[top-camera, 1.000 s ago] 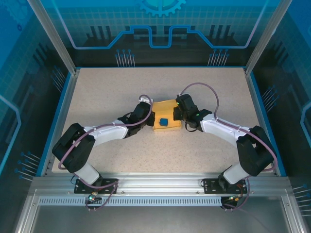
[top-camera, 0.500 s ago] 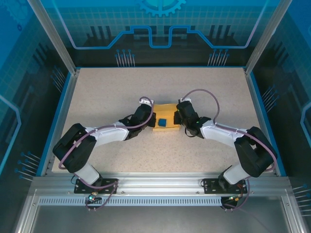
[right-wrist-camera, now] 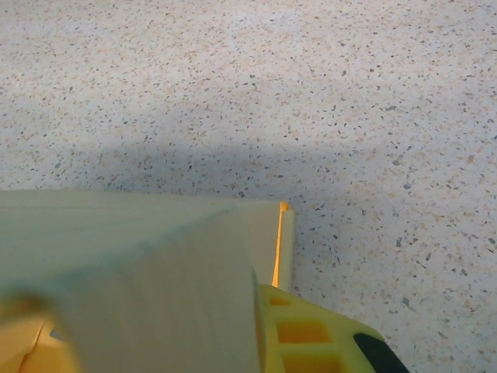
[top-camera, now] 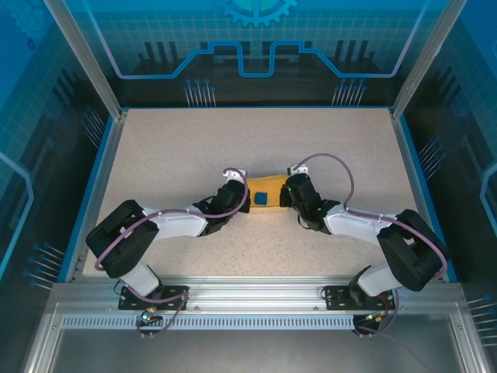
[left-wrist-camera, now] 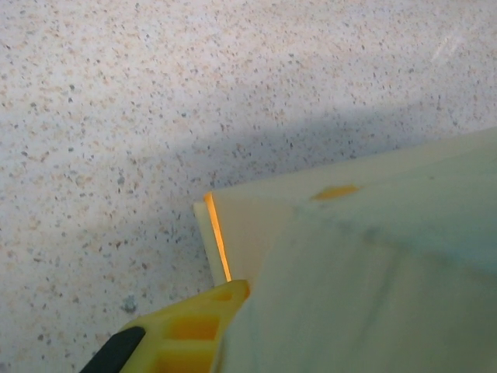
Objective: Fold the paper box
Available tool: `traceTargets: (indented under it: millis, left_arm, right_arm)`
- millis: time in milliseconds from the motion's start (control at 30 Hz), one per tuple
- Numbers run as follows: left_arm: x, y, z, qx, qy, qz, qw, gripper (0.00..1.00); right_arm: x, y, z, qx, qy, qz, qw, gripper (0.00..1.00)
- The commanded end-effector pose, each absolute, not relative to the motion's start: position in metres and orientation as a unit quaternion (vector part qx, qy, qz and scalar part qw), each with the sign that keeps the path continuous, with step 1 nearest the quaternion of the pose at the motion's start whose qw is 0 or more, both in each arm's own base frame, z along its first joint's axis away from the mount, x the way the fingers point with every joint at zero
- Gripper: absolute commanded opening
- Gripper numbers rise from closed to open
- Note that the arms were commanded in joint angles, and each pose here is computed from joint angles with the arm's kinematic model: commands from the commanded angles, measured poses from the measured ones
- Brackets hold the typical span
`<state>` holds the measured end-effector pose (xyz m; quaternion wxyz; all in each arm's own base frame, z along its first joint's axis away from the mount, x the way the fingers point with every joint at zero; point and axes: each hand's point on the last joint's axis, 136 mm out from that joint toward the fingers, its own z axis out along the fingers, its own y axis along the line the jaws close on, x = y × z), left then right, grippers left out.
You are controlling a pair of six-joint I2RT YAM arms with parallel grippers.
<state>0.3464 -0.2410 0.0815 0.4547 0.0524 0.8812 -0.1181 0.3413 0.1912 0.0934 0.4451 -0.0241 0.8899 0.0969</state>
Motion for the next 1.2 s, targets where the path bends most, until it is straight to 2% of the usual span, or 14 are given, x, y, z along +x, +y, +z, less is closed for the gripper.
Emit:
traceTargets:
  millis: [0,167,467,733,867,1167]
  left_arm:
    - [0.34,-0.239,0.076,0.048,0.876,-0.12,0.465,0.14]
    - [0.335,-0.237,0.073,0.046,0.873,-0.122,0.471,0.16]
    - [0.329,-0.236,0.089,0.046,0.863,-0.141,0.483,0.29]
    - [0.311,-0.23,0.094,0.06,0.861,-0.167,0.477,0.53]
    - [0.295,-0.228,0.097,0.083,0.864,-0.183,0.462,0.6]
    - [0.278,-0.234,0.168,0.116,0.83,-0.241,0.489,0.65]
  right_arm:
    - [0.332,0.194,0.091,-0.04,0.883,0.094,0.459,0.08]
    - [0.324,0.194,0.086,-0.045,0.875,0.087,0.474,0.08]
    - [0.315,0.192,0.081,-0.051,0.871,0.067,0.484,0.07]
    - [0.314,0.191,0.083,-0.049,0.87,0.059,0.487,0.07]
    - [0.315,0.191,0.084,-0.05,0.87,0.057,0.488,0.07]
    - [0.317,0.193,0.087,-0.054,0.868,0.055,0.49,0.07]
